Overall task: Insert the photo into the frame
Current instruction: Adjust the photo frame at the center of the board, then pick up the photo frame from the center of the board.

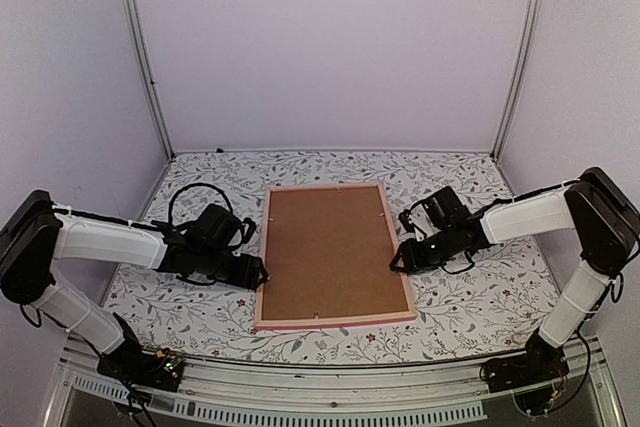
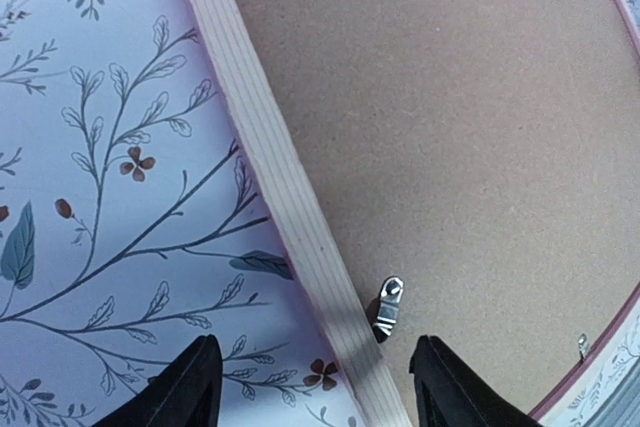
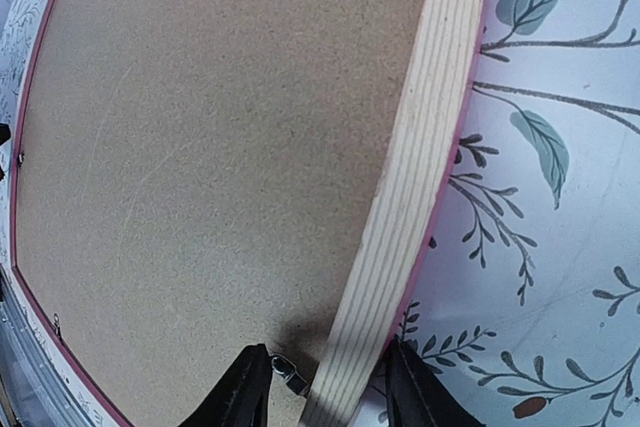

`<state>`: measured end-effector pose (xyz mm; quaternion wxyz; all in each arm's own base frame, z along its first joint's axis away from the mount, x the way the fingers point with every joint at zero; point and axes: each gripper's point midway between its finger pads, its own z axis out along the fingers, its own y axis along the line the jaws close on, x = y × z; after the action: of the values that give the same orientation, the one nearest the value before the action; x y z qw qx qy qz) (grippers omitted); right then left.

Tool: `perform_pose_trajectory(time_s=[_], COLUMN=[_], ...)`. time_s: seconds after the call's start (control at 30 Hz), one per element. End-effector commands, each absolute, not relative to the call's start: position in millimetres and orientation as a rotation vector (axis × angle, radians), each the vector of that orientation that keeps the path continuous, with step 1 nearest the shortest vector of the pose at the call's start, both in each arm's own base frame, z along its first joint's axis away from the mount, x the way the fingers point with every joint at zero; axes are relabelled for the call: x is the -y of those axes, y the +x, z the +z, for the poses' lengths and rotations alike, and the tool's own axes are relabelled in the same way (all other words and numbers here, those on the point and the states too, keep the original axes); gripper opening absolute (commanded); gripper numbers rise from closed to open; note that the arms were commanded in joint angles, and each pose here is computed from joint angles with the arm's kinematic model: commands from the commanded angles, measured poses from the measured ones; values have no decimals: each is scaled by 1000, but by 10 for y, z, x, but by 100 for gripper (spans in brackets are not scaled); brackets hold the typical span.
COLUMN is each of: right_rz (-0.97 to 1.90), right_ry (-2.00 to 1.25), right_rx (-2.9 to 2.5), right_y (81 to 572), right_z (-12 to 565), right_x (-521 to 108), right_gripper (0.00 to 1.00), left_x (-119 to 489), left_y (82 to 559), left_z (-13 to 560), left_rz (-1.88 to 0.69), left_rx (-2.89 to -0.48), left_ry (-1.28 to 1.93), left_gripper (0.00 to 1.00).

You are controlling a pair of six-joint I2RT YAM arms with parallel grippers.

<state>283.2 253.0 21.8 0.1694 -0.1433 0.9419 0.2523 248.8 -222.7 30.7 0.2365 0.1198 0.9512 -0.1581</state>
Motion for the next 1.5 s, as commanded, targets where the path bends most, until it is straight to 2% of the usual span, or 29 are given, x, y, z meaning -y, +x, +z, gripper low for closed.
perform_pose_trajectory(time_s=[0.0,0.3,0.47,0.6,0.87,1.07,1.2,1.3,1.47], right_rz=[708,599,554,548,552,562,576,595,602], right_ry=[-382,-298,-275,-265,-264,-280,-270,-258,-235], right_rx=[-2723,-2769,-2779,-2770,-2739,-2738,-2727,-2711,-2691], right_y=[2763,2834,2882,2972,3284,3433,3504,3518,3466], right_z=[75,-2,7,91,250,245,328,435,560], right_x=[-2476,-2372,-2338,-2382,-2568,-2654,-2624,-2580,-2471], right_gripper=[42,39,27,16,11,16,31,42,45], left_x=[2275,2452,2661,2882,3532,4161,4453,4572,4628], left_y=[2541,2545,2490,2367,2012,1836,1750,1706,1724], left_z=[375,576,908,1146,1201,995,800,633,380], left_rz=[-475,-563,-624,-674,-733,-677,-609,-557,-468], left_rx=[-2598,-2518,-2372,-2255,-2129,-2054,-2027,-2016,-2029], left_ry=[333,439,568,698,1045,1311,1441,1526,1598], left_gripper=[68,70,73,79,84,81,78,72,60])
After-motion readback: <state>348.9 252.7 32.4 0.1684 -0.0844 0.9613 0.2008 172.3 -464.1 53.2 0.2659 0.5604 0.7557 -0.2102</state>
